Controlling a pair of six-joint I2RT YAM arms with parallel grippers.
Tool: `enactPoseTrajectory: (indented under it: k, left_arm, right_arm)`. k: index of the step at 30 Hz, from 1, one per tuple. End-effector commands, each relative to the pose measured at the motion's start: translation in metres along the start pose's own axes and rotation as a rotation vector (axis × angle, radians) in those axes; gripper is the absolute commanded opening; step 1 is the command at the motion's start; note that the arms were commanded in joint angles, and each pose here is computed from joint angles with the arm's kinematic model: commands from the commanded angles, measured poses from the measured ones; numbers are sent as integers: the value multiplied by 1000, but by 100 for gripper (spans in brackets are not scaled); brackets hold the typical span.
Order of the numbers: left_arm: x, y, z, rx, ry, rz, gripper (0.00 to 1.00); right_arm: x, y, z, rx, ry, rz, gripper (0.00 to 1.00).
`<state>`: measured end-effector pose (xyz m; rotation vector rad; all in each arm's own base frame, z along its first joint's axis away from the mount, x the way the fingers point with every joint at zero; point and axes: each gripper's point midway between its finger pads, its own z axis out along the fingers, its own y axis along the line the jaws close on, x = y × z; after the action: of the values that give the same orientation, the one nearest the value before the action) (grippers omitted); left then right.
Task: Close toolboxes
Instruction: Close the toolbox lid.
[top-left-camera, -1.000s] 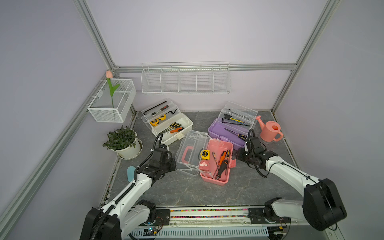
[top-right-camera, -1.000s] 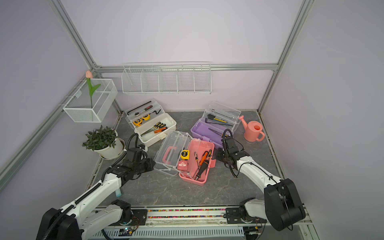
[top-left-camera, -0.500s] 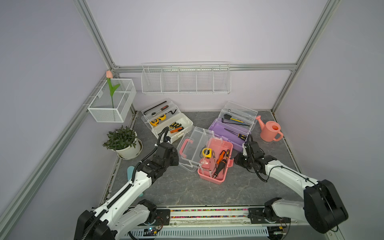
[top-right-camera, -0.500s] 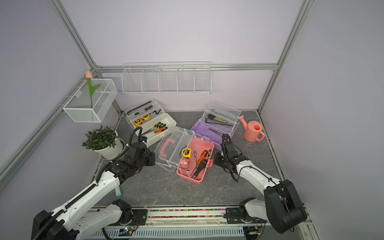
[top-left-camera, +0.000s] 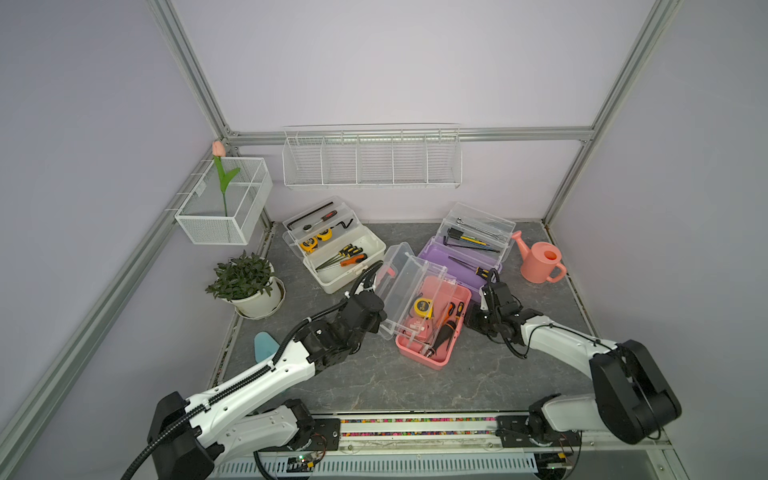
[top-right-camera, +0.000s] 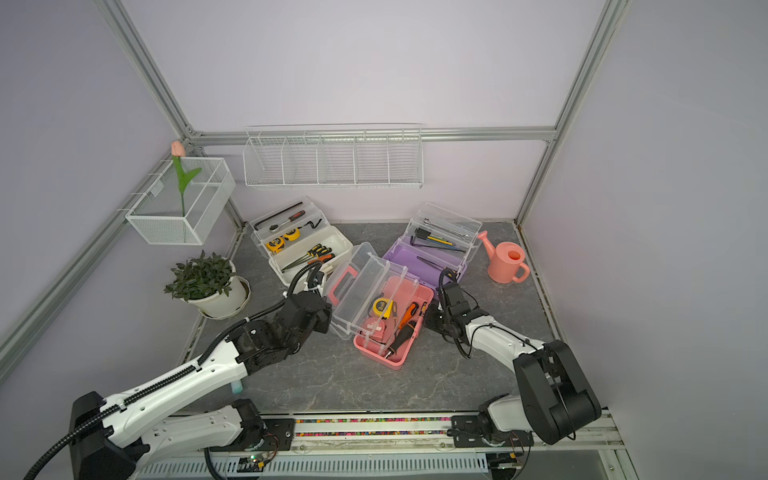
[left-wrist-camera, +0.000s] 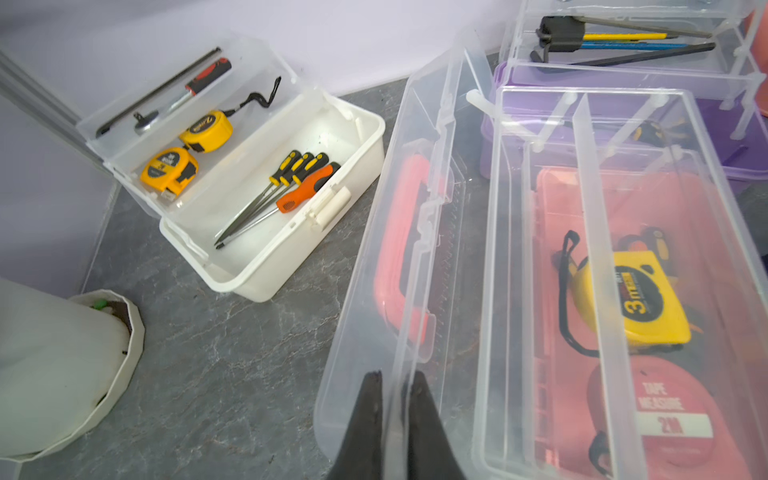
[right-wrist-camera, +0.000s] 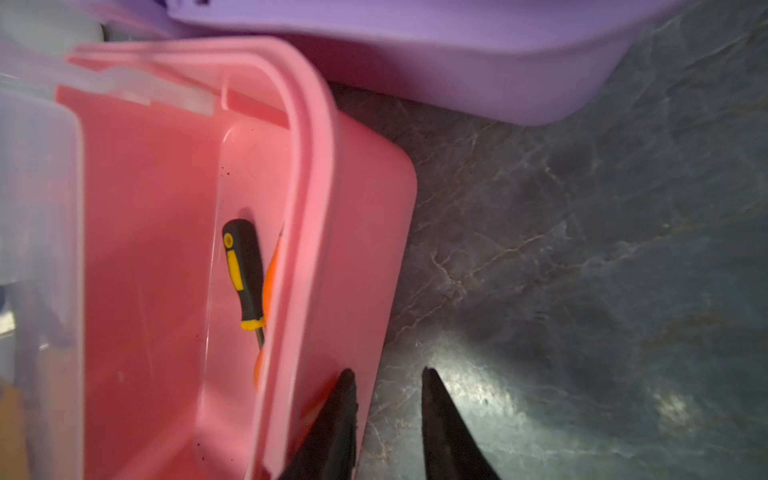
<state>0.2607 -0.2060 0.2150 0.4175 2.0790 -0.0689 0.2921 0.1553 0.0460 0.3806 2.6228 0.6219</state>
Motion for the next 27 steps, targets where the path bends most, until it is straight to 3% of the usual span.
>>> enactPoseTrajectory:
  k: [1, 10, 19, 27]
  left_arm:
    - [-26, -54, -10, 186, -72, 11, 10]
    - [-12, -129, -15, 368, -25, 106, 12]
    - [7, -178, -23, 491, 22, 145, 16]
    - [24, -190, -23, 520, 75, 161, 31]
  right_arm:
    - [0, 25, 3, -103, 5, 0, 31]
    - [0, 24, 10, -107, 7, 1, 31]
    - [0, 20, 11, -91, -2, 3, 31]
    - [7, 6, 12, -67, 0, 19, 32]
